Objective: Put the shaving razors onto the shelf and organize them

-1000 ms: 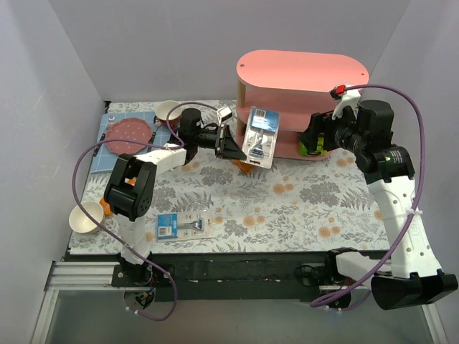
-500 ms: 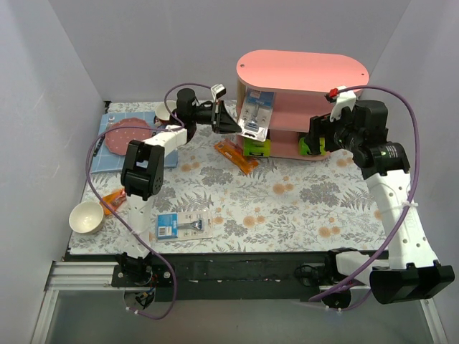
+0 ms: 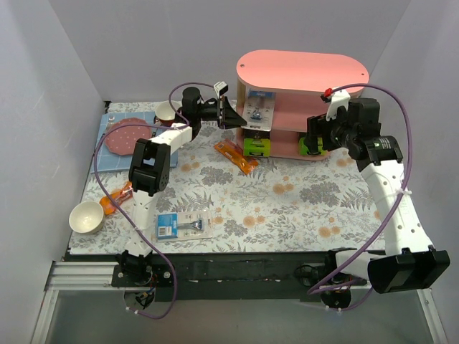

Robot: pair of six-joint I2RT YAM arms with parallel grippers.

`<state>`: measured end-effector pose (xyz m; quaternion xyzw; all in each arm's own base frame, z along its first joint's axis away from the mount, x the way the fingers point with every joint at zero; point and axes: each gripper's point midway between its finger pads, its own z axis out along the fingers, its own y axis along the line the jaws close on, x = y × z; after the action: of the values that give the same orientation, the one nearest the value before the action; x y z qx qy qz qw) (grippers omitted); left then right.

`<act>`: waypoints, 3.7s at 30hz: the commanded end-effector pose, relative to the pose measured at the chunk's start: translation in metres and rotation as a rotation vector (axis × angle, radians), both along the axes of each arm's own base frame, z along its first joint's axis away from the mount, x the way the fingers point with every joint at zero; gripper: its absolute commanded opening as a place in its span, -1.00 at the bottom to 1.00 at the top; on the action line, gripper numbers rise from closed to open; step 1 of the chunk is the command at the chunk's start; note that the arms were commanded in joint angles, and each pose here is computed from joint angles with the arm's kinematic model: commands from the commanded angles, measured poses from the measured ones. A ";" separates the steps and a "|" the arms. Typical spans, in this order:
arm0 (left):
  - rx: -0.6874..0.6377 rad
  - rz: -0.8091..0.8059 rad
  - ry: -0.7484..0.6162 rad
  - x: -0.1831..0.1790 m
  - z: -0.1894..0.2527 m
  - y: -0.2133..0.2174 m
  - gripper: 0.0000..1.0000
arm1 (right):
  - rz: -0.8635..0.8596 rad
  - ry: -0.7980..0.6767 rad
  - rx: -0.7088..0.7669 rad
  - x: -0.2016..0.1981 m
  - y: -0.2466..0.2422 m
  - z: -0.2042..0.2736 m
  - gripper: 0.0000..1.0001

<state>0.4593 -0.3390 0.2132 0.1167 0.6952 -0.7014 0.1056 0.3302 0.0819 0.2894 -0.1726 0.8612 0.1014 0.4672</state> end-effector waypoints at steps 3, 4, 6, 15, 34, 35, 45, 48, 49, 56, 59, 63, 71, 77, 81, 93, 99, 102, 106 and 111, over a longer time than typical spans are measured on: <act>-0.032 0.173 -0.035 0.023 0.044 -0.007 -0.96 | -0.004 -0.026 -0.004 0.010 -0.001 0.007 0.70; -0.030 0.179 -0.032 0.024 0.045 -0.008 -0.96 | -0.005 -0.025 -0.002 0.012 -0.001 0.007 0.70; -0.028 0.197 -0.041 0.028 0.047 -0.011 -0.96 | -0.004 -0.026 -0.001 0.013 -0.001 0.008 0.70; -0.001 0.241 0.022 0.037 0.037 -0.020 -0.75 | -0.010 -0.020 -0.007 0.013 -0.002 0.004 0.70; -0.003 0.227 -0.029 0.006 0.055 -0.002 0.23 | -0.022 -0.024 0.001 0.008 -0.003 -0.005 0.71; -0.002 0.223 -0.041 0.004 0.055 0.002 0.24 | -0.024 -0.022 0.002 0.008 -0.004 -0.007 0.71; -0.005 0.269 -0.236 -0.040 0.060 0.040 -0.77 | -0.045 -0.041 -0.014 0.005 -0.011 -0.005 0.71; 0.017 0.285 -0.231 -0.047 0.055 0.035 -1.00 | -0.058 -0.042 -0.015 0.005 -0.014 -0.009 0.71; 0.017 0.281 -0.244 -0.047 0.059 0.030 -1.00 | -0.061 -0.044 -0.016 0.005 -0.014 -0.009 0.70; 0.072 0.294 -0.242 -0.037 0.048 -0.006 -1.00 | -0.083 -0.051 -0.029 0.009 -0.021 -0.008 0.69; 0.082 0.303 -0.225 -0.031 0.038 -0.015 -1.00 | -0.091 -0.054 -0.035 0.008 -0.024 -0.008 0.70; 0.076 0.305 -0.220 -0.024 0.033 -0.025 -1.00 | -0.098 -0.050 -0.040 0.003 -0.027 -0.012 0.69; 0.071 0.338 -0.185 -0.003 0.022 -0.034 -1.00 | -0.109 -0.036 -0.039 0.000 -0.031 -0.019 0.69; 0.058 0.361 -0.198 0.016 0.022 -0.041 -1.00 | -0.107 -0.018 -0.042 0.002 -0.031 -0.024 0.69; 0.063 0.365 -0.196 0.020 0.021 -0.043 -1.00 | -0.104 -0.008 -0.040 0.006 -0.030 -0.028 0.69; 0.221 0.224 -0.227 -0.091 0.018 0.025 -0.02 | 0.169 -0.045 0.027 -0.002 0.009 -0.022 0.75; 0.540 0.288 -0.161 -0.142 -0.021 0.116 0.12 | 0.535 -0.007 0.089 -0.036 0.084 -0.043 0.86; 0.632 0.405 -0.069 -0.152 -0.040 0.162 0.21 | 0.763 0.007 -0.002 -0.065 0.139 -0.071 0.82; 0.652 0.519 0.122 -0.163 -0.054 0.201 0.39 | 1.028 -0.029 -0.096 -0.100 0.219 -0.099 0.77; 0.605 0.751 0.237 -0.154 -0.044 0.253 0.52 | 1.311 0.004 -0.160 -0.149 0.307 -0.148 0.71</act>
<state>0.3107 -0.1135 0.1462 -0.1309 0.8877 -0.3897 0.2072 0.1933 0.3304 0.1489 -0.6334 0.6573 0.2972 0.2800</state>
